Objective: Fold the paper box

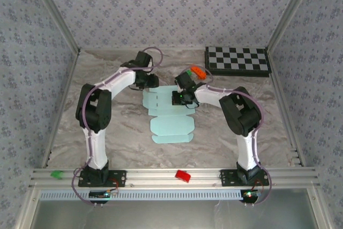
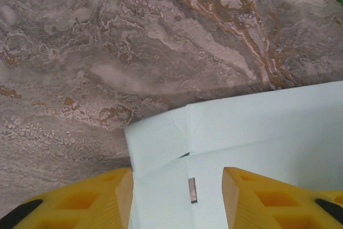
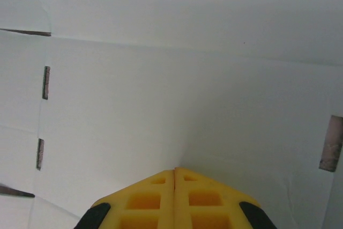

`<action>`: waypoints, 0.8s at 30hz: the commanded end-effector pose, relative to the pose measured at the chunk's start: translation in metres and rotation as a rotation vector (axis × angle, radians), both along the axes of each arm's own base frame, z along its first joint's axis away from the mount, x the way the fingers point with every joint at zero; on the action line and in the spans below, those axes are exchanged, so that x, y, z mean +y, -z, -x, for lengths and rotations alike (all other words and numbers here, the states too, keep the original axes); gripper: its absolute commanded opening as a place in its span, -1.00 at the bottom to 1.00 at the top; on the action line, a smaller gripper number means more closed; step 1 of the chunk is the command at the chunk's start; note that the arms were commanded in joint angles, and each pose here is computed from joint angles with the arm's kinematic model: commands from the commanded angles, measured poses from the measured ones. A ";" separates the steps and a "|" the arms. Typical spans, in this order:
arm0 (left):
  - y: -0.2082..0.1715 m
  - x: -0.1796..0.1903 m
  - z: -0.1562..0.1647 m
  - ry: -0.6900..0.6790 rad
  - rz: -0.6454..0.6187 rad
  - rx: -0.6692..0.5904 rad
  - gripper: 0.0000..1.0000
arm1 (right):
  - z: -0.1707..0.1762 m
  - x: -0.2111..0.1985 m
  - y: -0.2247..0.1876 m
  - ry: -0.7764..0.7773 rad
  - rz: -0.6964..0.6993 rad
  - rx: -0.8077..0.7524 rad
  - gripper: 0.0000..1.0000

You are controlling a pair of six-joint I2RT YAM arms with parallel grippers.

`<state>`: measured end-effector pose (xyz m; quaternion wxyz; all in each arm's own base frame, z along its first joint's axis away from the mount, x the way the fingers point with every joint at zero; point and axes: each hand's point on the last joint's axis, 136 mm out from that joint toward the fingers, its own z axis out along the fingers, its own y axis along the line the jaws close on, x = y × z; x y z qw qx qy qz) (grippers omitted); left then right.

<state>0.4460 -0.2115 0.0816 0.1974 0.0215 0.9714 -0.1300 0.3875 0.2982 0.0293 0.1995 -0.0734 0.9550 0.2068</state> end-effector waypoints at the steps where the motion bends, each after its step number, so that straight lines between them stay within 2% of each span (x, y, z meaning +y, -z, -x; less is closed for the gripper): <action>1: 0.000 0.008 -0.003 0.000 -0.055 0.016 -0.05 | 0.007 0.000 0.010 0.008 0.007 0.031 -0.89; 19: 0.022 0.008 -0.001 0.019 -0.096 0.098 -0.01 | 0.010 0.002 0.017 0.011 0.010 0.048 -0.90; 24: 0.027 0.001 -0.002 0.040 -0.067 0.118 -0.04 | 0.011 0.002 0.017 0.010 0.010 0.048 -0.90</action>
